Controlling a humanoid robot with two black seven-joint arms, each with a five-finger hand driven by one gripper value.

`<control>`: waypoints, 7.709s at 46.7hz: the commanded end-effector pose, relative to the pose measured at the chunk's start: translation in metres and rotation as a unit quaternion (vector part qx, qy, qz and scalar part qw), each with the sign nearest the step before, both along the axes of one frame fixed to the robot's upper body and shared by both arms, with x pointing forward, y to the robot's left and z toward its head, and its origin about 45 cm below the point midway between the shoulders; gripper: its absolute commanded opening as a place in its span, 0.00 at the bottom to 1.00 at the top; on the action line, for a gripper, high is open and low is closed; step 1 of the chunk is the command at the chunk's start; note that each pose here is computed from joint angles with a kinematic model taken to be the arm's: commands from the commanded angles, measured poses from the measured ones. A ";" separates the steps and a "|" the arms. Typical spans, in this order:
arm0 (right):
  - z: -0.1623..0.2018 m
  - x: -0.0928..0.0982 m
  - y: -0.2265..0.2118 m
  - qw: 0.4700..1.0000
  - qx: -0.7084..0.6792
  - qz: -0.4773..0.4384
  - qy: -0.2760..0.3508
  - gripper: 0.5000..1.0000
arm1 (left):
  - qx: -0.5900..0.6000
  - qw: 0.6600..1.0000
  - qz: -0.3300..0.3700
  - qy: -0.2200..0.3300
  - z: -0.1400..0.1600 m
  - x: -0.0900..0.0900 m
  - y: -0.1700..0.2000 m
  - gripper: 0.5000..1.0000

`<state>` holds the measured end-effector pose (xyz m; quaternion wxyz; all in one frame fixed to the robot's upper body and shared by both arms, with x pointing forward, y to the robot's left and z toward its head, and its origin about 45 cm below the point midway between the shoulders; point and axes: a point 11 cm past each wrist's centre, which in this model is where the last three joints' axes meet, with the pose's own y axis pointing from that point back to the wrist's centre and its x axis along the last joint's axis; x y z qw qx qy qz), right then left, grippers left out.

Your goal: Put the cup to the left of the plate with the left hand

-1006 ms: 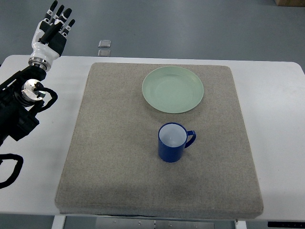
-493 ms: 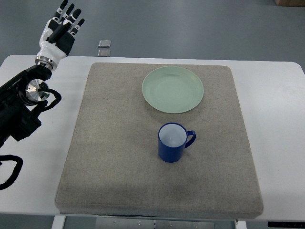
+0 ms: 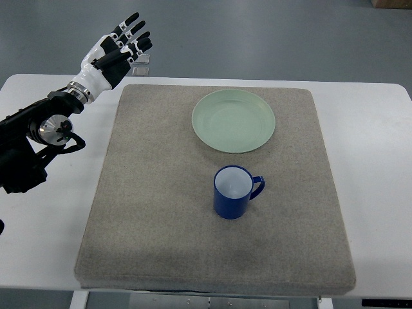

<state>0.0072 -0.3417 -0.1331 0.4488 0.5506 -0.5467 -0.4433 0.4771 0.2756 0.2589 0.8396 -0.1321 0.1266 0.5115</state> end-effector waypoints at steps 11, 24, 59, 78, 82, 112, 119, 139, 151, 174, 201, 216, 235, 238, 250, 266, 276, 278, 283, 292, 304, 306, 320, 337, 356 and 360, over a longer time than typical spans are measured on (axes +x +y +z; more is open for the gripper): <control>0.000 -0.001 0.000 1.000 0.000 0.000 0.000 0.86 | 0.119 0.981 -0.151 -0.011 -0.002 -0.036 0.003 1.00; 0.000 0.000 0.000 1.000 0.000 0.000 0.000 0.86 | 0.202 0.962 -0.181 -0.014 -0.012 -0.047 0.010 1.00; 0.000 0.000 0.000 1.000 0.000 0.000 0.000 0.86 | 0.230 0.917 -0.324 -0.020 -0.046 -0.098 -0.065 1.00; 0.000 -0.001 0.000 1.000 0.000 0.000 0.000 0.86 | 0.231 0.908 -0.349 -0.021 -0.062 -0.109 -0.086 1.00; 0.000 0.001 0.000 1.000 0.000 0.000 -0.001 0.86 | 0.220 0.906 -0.361 -0.021 -0.068 -0.114 -0.101 1.00; 0.000 0.000 0.000 1.000 0.000 0.000 0.000 0.86 | 0.196 0.896 -0.397 -0.015 -0.088 -0.134 -0.139 1.00; 0.000 0.000 0.000 1.000 0.000 0.000 0.000 0.86 | 0.195 0.896 -0.399 -0.014 -0.089 -0.135 -0.142 1.00; 0.000 0.000 0.000 1.000 0.000 0.000 0.000 0.86 | 0.195 0.898 -0.394 -0.009 -0.096 -0.132 -0.149 1.00; 0.000 -0.001 0.000 1.000 0.000 0.000 0.000 0.86 | 0.196 0.900 -0.389 -0.005 -0.100 -0.129 -0.151 0.99; 0.000 0.000 0.000 1.000 0.000 0.000 0.000 0.86 | 0.201 0.908 -0.367 -0.015 -0.100 -0.125 -0.160 0.62; 0.000 0.000 0.000 1.000 0.000 0.000 0.000 0.86 | 0.204 0.912 -0.355 -0.021 -0.098 -0.122 -0.159 0.25; 0.000 0.000 0.000 1.000 0.000 0.000 0.000 0.86 | 0.206 0.927 -0.311 -0.032 -0.091 -0.110 -0.157 0.25; 0.000 -0.001 0.000 1.000 0.000 0.000 0.000 0.86 | 0.194 0.949 -0.243 -0.062 -0.071 -0.090 -0.153 0.25; 0.000 0.000 0.000 1.000 0.000 0.000 0.000 0.86 | 0.195 0.952 -0.225 -0.066 -0.068 -0.085 -0.150 0.25; 0.000 0.000 0.000 1.000 0.000 0.000 0.000 0.86 | 0.210 0.965 -0.138 -0.076 -0.055 -0.061 -0.118 0.26; 0.000 -0.001 0.000 1.000 0.000 0.000 0.000 0.86 | 0.245 0.968 -0.023 -0.054 -0.062 -0.032 -0.059 0.30; 0.000 0.000 0.000 1.000 0.000 0.000 0.000 0.86 | 0.254 0.966 0.010 -0.037 -0.068 -0.025 -0.034 0.31; 0.000 0.000 0.000 1.000 0.000 0.000 0.000 0.86 | 0.254 0.967 0.016 -0.035 -0.068 -0.024 -0.030 0.31; 0.000 0.000 0.000 1.000 0.000 0.000 0.000 0.86 | 0.259 0.965 0.029 -0.026 -0.072 -0.022 -0.019 0.31; 0.000 0.000 0.000 1.000 0.000 0.000 0.000 0.86 | 0.262 0.964 0.053 -0.016 -0.074 -0.018 -0.002 0.37; 0.000 0.000 0.000 1.000 0.000 0.000 0.000 0.86 | 0.265 0.961 0.073 -0.023 -0.077 -0.018 0.011 0.40; 0.000 0.000 0.000 1.000 0.000 0.000 0.000 0.86 | 0.263 0.961 0.074 -0.029 -0.075 -0.018 0.011 0.42; 0.000 0.000 0.000 1.000 0.000 0.000 0.000 0.86 | 0.261 0.962 0.076 -0.037 -0.077 -0.020 0.012 0.46; 0.000 0.000 0.000 1.000 0.000 0.000 0.000 0.86 | 0.258 0.963 0.076 -0.026 -0.087 -0.025 0.010 0.71; 0.000 0.000 0.000 1.000 0.000 0.000 0.000 0.86 | 0.251 0.964 0.083 -0.029 -0.083 -0.024 0.009 0.99; 0.000 0.000 0.000 1.000 0.000 0.000 0.000 0.86 | 0.246 0.965 0.087 -0.029 -0.080 -0.022 0.011 0.99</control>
